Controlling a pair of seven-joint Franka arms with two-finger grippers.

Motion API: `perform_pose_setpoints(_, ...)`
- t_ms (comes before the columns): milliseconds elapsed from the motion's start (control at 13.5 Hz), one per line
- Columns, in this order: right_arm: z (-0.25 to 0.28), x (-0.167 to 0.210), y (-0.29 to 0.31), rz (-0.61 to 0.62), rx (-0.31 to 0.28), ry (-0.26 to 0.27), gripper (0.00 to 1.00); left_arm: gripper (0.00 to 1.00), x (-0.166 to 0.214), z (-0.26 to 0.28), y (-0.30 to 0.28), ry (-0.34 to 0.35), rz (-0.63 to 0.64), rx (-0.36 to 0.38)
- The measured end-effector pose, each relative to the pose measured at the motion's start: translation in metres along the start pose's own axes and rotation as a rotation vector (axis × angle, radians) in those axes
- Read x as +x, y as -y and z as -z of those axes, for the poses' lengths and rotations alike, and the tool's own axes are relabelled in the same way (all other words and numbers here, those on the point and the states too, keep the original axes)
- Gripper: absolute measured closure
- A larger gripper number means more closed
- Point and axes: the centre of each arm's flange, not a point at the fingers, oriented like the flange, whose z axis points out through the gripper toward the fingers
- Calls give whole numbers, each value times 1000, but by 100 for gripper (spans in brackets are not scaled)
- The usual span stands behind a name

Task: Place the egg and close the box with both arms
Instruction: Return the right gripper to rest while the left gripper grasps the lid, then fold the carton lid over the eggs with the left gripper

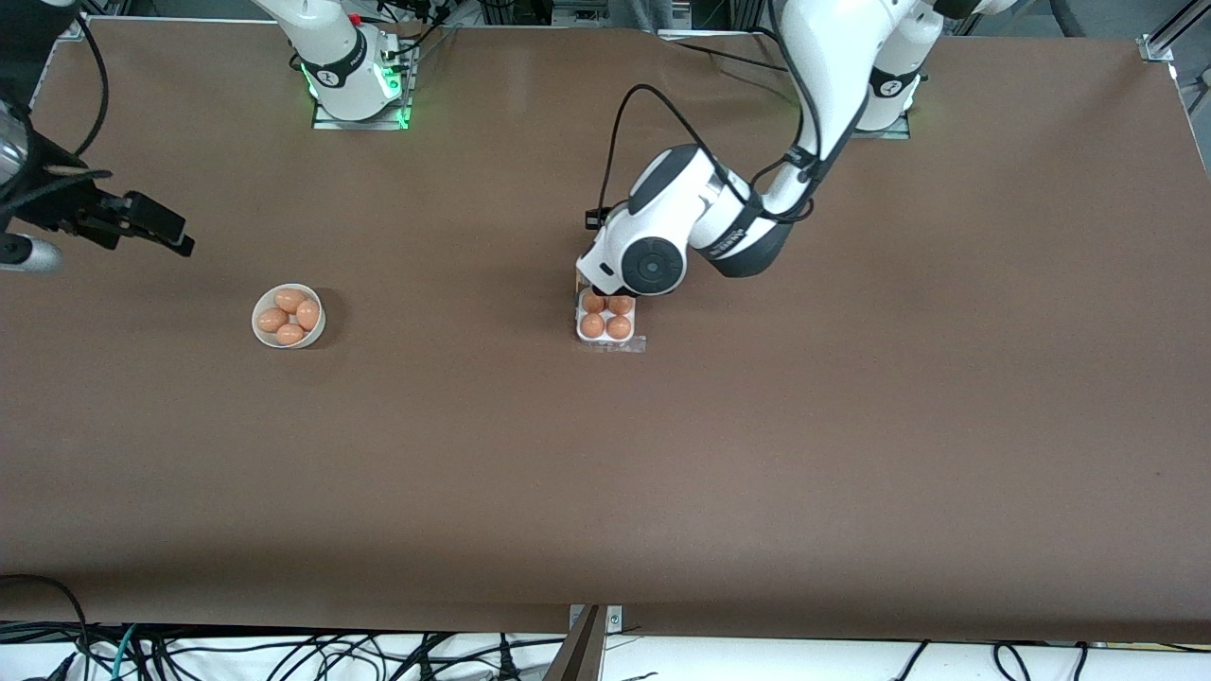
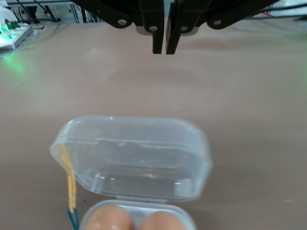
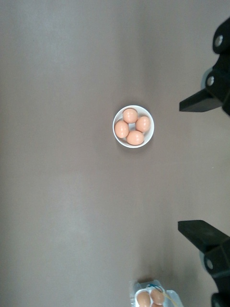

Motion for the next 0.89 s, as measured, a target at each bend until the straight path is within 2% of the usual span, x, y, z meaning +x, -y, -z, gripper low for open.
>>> perform_pose_setpoints(222,11,0,5,11,1,-18,0,91,6,-12,-6,-15,24,-6)
perform_pose_setpoints(593,-4,13,-2,47,-5,-21,0,93,30,-2,6,-69,67,-44)
perform_pose_setpoints(889,-12,20,-2,74,-6,-21,0,92,53,39,24,-166,112,-100)
